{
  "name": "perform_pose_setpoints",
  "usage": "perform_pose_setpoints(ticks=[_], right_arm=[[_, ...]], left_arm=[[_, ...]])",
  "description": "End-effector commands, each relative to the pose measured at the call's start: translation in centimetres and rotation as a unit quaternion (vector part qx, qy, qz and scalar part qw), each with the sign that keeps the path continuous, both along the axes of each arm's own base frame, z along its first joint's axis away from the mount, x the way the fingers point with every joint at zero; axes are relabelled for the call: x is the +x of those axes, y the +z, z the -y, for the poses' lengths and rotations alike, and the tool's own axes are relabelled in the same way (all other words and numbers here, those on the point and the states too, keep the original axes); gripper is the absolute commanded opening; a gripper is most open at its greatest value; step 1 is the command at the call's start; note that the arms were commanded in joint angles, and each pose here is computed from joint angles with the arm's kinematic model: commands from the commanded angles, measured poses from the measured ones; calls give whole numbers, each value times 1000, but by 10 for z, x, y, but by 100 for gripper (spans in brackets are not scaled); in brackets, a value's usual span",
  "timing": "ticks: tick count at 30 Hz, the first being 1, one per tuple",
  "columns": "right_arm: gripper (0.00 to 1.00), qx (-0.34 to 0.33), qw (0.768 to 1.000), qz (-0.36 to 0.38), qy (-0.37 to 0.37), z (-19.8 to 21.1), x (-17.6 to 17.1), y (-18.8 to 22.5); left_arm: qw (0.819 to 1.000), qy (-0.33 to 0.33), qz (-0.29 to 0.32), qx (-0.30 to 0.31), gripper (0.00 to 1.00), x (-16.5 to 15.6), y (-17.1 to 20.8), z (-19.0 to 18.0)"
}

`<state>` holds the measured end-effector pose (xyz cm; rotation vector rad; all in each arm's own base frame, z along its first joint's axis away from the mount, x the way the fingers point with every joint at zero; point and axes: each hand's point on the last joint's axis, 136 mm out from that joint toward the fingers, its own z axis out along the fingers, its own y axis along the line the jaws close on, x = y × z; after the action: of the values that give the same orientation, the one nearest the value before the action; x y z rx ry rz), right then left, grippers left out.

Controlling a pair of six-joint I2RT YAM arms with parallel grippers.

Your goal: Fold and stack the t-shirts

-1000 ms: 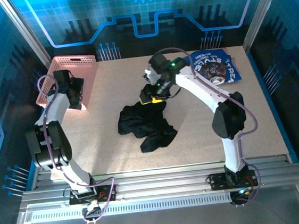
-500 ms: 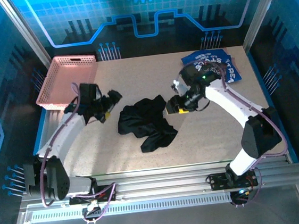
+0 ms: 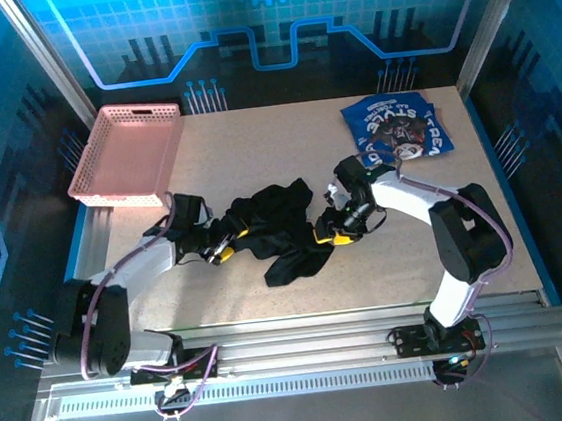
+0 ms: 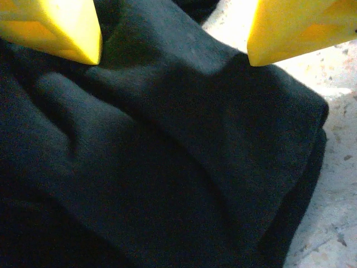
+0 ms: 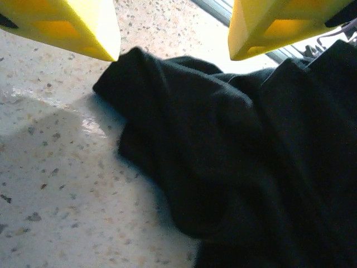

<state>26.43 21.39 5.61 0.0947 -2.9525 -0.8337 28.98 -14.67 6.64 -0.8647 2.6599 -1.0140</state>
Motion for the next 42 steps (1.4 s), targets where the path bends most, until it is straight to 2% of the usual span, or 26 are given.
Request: perform_pose_setpoints(ticks=[1, 5, 8, 10, 12, 14, 15, 22, 28, 32, 37, 42], right_arm=[[54, -4, 1000, -7, -13, -5, 1, -14], [50, -11, 1000, -20, -19, -8, 3, -28], [45, -15, 1000, -19, -16, -14, 6, -32], [33, -18, 1000, -19, -15, -17, 10, -34], [16, -20, 1000, -13, -18, -17, 15, -31], [3, -19, 1000, 3, -23, -18, 25, -20], [0, -18, 999, 15, -28, -17, 31, -10], [0, -6, 985, 157, -68, 0, 80, 105], [0, 5, 953, 281, -113, 35, 102, 212], [0, 25, 930, 336, -146, 63, 104, 268], [0, 81, 905, 390, -148, 74, 91, 323], [0, 112, 896, 402, -149, 78, 80, 345]], left_arm=[[1000, -9, -6, -10, 67, -1, -10, 8], [1000, -8, -18, -1, 60, 8, -21, 10], [1000, -1, -19, 16, 48, 18, -29, 9], [1000, -1, -22, 20, 32, 25, -34, 10], [1000, 0, -18, 26, 16, 33, -32, 10], [1000, -3, -1, 28, 5, 43, -20, 12], [999, -7, 9, 30, 0, 48, -11, 12], [992, -7, 114, 61, 0, 81, 81, 0], [975, 46, 208, 61, 0, 98, 167, -42], [958, 65, 268, 72, 0, 101, 219, -71], [930, 80, 347, 85, 0, 96, 279, -92], [905, 74, 413, 70, 0, 94, 324, -87]])
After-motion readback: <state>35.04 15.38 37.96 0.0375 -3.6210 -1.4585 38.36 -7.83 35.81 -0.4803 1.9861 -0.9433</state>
